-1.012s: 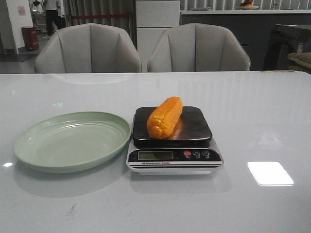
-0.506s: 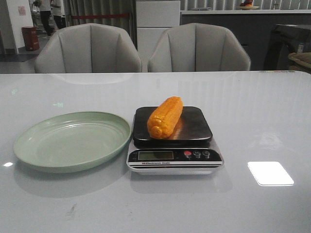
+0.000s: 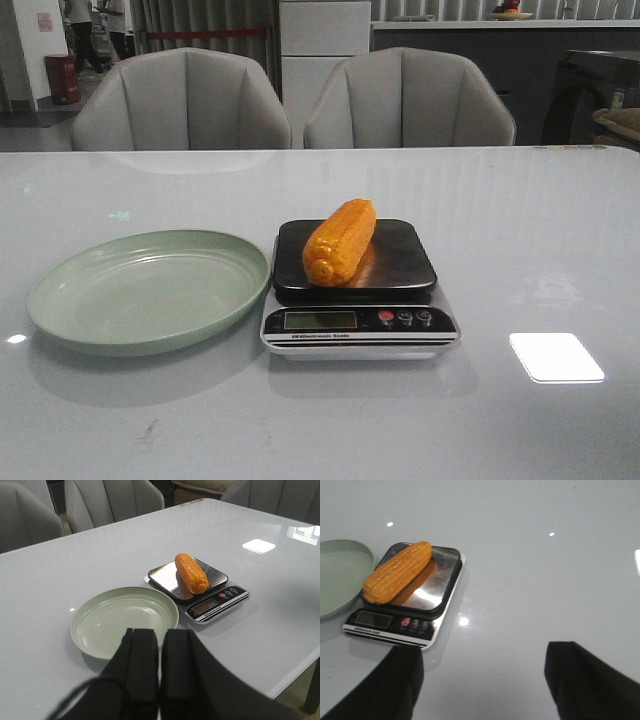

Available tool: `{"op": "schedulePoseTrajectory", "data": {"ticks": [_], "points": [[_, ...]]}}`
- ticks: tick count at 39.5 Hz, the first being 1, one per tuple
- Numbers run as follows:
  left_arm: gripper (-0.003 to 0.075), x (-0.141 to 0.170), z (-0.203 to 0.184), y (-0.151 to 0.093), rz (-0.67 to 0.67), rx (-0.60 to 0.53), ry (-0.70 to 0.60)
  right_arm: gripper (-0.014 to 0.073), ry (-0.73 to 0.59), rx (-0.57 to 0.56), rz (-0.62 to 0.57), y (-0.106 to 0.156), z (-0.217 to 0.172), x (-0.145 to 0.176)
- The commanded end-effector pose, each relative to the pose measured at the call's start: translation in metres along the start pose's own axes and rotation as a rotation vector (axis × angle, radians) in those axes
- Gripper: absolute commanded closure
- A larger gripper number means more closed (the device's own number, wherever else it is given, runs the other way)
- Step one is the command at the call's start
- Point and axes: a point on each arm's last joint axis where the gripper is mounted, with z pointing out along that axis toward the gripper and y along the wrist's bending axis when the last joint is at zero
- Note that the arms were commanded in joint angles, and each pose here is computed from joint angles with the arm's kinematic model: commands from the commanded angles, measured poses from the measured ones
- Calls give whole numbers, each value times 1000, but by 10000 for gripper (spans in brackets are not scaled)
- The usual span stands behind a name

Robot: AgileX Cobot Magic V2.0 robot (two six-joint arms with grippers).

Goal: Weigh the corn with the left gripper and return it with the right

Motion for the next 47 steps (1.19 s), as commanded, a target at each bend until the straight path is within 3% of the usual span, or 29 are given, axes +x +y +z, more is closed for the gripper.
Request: {"op": "schedulePoseTrajectory", "data": {"ticks": [1, 12, 25, 37, 47], "points": [[607, -12, -5, 0, 2, -1, -99, -13, -33, -64, 35, 12, 6, -31], [607, -12, -5, 0, 2, -1, -99, -13, 167, -148, 78, 46, 56, -85], [607, -12, -5, 0, 2, -1, -99, -13, 371, -149, 152, 91, 143, -125], [607, -12, -6, 0, 2, -1, -103, -13, 556, 31, 232, 124, 224, -115], [607, -12, -6, 0, 2, -1, -104, -13, 679, 136, 330, 136, 261, -97]]}}
